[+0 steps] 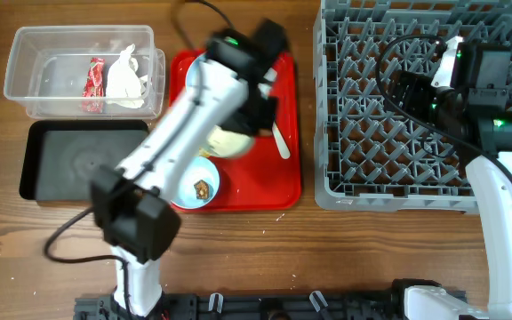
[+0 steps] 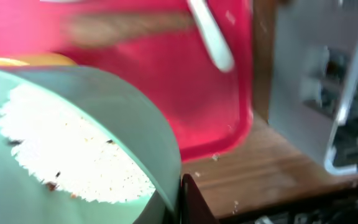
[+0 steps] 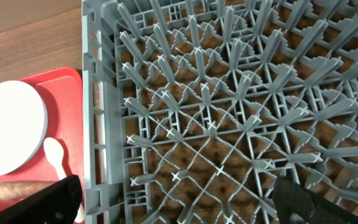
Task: Sort waste into correct bins and load items into the dishwasher rack
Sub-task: 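Tip the green bowl over the black tray to pour out rice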
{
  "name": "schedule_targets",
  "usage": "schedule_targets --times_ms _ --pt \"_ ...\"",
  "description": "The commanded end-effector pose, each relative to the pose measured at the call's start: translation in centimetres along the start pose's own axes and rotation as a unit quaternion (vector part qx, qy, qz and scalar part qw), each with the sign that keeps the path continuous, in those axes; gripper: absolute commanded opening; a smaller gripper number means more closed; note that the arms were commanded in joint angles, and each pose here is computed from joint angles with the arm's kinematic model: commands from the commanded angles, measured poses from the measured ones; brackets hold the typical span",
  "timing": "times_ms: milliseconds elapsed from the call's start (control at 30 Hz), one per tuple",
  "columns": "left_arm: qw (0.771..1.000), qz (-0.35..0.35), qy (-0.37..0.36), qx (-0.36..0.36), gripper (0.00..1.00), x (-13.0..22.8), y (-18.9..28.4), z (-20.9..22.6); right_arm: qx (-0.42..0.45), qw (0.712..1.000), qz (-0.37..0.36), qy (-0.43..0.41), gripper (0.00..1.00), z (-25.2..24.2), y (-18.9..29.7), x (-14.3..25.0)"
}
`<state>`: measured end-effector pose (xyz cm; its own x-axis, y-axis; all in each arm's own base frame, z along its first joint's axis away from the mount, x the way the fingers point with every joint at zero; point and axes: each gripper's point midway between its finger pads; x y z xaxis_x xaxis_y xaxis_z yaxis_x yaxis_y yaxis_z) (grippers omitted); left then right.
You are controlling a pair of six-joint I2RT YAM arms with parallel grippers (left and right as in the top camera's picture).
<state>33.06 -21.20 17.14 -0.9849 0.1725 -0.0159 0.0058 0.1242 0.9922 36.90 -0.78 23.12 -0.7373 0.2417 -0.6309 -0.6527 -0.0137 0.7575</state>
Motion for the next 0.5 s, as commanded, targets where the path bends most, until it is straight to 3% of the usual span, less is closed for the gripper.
schedule_targets --times_ms 0,200,333,467 --pt "0.997 -0.035 0.071 0.021 0.04 -1.7 3.3 6.5 0.006 1.000 -0.007 -0.030 1.00 -0.1 0.1 -0.7" --pt "0.985 -0.020 0.169 0.033 0.04 -0.9 4.3 17.9 0.006 1.000 -0.005 -0.030 1.00 -0.2 0.1 -0.6" --pt "0.976 -0.005 0.192 0.107 0.04 0.9 2.6 22.4 0.007 1.000 -0.004 -0.030 1.00 -0.2 0.0 -0.5" --pt "0.950 -0.050 0.204 0.232 0.04 0.9 0.4 24.3 0.007 1.000 -0.003 -0.030 1.00 -0.2 0.0 -0.5"
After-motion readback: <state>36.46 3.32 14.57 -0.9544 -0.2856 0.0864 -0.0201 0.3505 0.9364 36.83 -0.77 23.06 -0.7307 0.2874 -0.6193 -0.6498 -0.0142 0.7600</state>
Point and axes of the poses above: each gripper's point midway between its finger pads, its own y axis back along the fingers, its own z axis along the line the jaws close on, x = y × z
